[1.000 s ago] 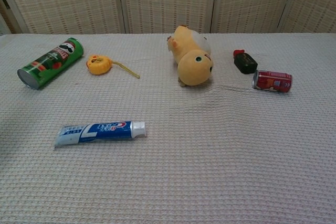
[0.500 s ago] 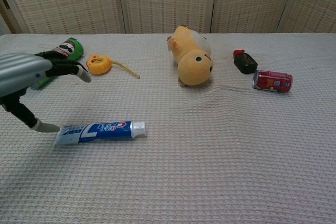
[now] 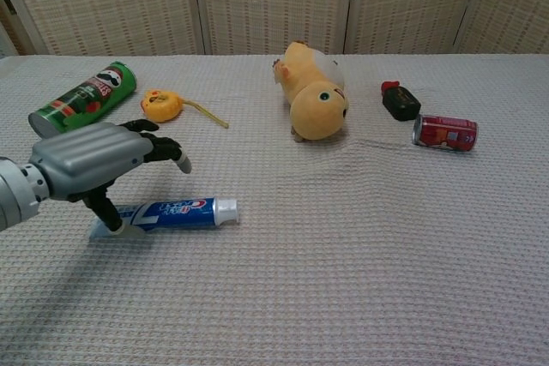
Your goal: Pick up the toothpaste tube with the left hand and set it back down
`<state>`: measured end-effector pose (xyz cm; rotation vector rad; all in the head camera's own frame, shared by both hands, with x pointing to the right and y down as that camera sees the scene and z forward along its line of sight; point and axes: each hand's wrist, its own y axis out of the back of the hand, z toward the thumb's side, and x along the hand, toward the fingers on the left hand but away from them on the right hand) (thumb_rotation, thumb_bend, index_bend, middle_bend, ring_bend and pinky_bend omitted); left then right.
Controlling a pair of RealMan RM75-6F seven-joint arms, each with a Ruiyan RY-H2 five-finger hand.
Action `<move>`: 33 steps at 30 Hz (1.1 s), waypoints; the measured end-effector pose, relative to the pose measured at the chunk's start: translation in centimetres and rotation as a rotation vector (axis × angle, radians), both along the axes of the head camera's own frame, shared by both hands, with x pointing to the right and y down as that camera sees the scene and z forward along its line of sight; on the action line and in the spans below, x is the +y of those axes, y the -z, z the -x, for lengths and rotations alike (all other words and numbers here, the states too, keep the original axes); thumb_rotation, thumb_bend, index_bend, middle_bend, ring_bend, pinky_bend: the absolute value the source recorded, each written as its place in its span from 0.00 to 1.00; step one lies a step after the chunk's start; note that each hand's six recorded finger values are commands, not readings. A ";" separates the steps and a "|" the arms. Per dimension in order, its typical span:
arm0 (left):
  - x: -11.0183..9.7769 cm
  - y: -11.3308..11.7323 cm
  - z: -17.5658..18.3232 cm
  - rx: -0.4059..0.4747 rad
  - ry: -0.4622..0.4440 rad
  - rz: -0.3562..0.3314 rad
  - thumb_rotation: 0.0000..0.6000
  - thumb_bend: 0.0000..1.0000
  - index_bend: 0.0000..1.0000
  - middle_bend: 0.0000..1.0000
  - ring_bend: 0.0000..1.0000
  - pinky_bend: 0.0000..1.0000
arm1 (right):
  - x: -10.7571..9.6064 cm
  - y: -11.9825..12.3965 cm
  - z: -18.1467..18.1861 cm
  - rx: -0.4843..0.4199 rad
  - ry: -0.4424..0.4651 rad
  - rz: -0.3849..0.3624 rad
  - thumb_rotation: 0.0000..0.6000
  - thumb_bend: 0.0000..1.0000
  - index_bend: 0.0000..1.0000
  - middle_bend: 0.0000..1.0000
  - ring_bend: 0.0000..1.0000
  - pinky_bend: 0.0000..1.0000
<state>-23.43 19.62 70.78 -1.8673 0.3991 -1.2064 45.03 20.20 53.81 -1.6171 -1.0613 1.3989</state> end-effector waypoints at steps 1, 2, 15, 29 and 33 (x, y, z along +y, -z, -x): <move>-0.1 -0.2 0.1 -0.009 0.003 0.000 1.00 0.18 0.28 0.24 0.25 0.06 | 0.0 0.0 0.0 0.000 0.000 -0.001 1.00 0.41 0.00 0.00 0.06 0.00; -0.2 -0.5 0.1 -0.017 0.007 -0.002 1.00 0.19 0.29 0.24 0.25 0.06 | 0.0 0.0 0.0 0.000 0.001 -0.002 1.00 0.41 0.00 0.00 0.06 0.00; -1.3 -1.0 0.8 -0.014 0.071 0.005 1.00 0.25 0.32 0.28 0.28 0.06 | 0.1 -0.1 -0.1 0.000 -0.004 0.002 1.00 0.41 0.00 0.00 0.06 0.00; -0.4 -1.5 -0.7 -0.001 0.018 0.009 1.00 0.35 0.39 0.34 0.31 0.08 | 0.5 -0.2 -0.6 0.001 -0.019 0.010 1.00 0.41 0.00 0.00 0.06 0.00; -0.2 -1.8 -0.7 -0.005 0.014 0.013 1.00 0.36 0.40 0.35 0.31 0.08 | 0.6 -0.3 -0.6 0.002 -0.018 0.013 1.00 0.41 0.00 0.00 0.06 0.00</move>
